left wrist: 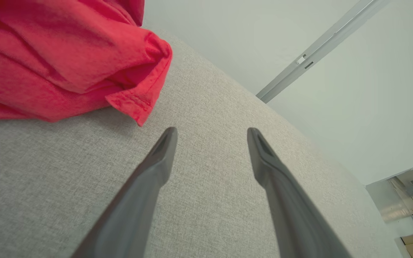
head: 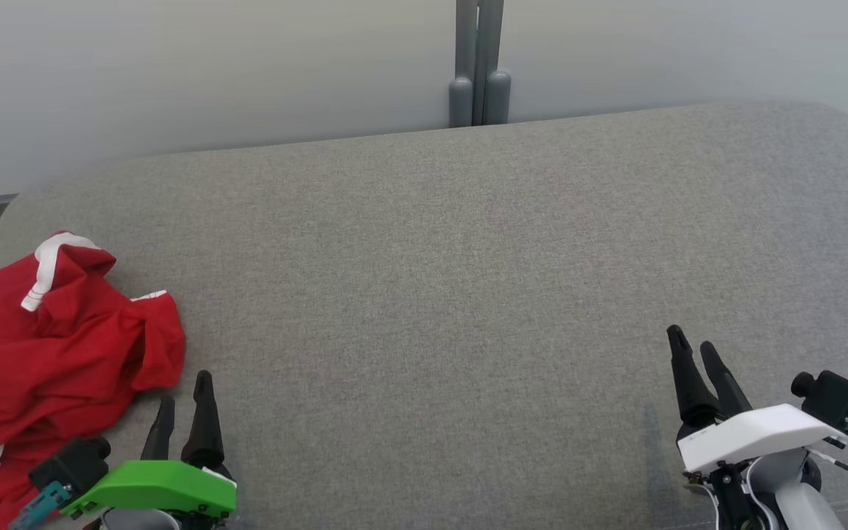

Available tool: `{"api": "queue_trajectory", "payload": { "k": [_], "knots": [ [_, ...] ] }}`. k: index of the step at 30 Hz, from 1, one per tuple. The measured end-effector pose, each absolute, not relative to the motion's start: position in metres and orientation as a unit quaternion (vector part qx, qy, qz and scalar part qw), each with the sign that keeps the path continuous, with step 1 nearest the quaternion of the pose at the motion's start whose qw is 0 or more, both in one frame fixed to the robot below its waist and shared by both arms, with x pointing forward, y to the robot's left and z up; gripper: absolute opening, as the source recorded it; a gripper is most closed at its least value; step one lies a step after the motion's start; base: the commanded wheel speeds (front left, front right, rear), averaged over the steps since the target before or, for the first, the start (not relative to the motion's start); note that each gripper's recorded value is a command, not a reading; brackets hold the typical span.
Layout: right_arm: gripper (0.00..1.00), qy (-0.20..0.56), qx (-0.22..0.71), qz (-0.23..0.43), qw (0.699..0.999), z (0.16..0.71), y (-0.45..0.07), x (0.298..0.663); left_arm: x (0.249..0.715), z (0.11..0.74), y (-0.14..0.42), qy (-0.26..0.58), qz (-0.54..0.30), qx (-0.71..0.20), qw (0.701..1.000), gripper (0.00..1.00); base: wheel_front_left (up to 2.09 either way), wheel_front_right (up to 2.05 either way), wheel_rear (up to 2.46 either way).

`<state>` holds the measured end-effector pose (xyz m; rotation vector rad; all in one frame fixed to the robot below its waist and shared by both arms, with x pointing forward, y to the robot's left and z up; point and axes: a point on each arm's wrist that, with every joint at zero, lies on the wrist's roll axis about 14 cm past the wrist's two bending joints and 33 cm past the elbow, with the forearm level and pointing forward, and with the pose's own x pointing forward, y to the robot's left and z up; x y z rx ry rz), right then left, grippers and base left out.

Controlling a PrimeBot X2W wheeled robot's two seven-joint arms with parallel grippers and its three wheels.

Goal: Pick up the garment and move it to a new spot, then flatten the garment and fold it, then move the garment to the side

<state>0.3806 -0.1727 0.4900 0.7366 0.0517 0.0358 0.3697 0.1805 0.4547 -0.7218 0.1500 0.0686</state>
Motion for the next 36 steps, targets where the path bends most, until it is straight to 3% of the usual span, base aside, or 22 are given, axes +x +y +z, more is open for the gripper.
{"api": "queue_trajectory", "payload": {
  "k": [36],
  "knots": [
    [1.00,0.002,0.175,0.065,0.982,0.496,-0.157,0.380,0.375,0.472,0.171,0.034,-0.004,-0.176,0.984,1.00,0.00,0.00,0.00]
  ]
}}
